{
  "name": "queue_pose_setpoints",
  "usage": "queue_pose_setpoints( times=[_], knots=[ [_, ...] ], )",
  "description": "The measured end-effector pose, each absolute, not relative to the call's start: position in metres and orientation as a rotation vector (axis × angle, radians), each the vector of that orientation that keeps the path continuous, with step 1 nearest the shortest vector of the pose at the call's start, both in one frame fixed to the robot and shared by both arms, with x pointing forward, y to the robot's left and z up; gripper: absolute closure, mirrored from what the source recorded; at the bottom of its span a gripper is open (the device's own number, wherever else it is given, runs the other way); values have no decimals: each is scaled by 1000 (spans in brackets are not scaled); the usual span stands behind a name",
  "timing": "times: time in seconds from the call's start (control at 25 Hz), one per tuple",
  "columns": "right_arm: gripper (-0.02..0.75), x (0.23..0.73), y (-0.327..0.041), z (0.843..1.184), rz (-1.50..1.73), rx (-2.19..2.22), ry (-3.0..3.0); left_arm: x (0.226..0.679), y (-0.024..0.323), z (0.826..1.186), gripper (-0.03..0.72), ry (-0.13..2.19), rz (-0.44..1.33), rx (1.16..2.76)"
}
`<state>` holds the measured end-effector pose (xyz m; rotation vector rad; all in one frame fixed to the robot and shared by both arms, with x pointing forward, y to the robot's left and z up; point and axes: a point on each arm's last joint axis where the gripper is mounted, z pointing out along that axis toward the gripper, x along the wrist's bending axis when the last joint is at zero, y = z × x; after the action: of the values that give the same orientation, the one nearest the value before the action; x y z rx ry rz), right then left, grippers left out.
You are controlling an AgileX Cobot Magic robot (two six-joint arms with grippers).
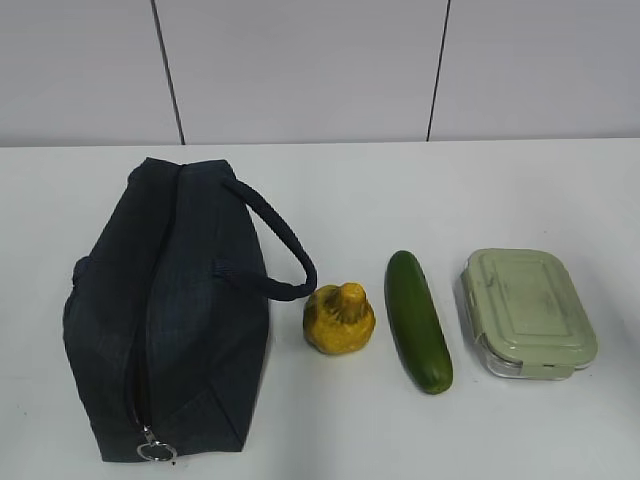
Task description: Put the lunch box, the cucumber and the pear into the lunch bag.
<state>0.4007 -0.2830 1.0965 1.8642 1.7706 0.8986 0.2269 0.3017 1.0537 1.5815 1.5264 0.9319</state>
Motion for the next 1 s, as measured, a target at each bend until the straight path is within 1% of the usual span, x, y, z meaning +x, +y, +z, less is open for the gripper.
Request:
queue_pose_setpoints(
  times=[0.16,0.28,0.48,0.72,0.84,1.0],
  knots=[
    [406,436,-282,1095,841,1888,1826,227,302,1054,450,1526,932,1581],
    [416,464,-280,1086,791,1937,1861,227,302,1054,450,1526,932,1581],
    [463,498,-288,1072,788,2039,1869,227,302,1054,450,1526,932,1581],
    [472,527,-321,1055,978,2239,1804,227,302,1054,450,1526,932,1581],
    [472,534,-336,1040,1051,2283,1866,227,302,1054,450,1526,932,1581],
    [475,538,-350,1022,1279,2306,2010,227,302,1054,450,1526,932,1581]
  ],
)
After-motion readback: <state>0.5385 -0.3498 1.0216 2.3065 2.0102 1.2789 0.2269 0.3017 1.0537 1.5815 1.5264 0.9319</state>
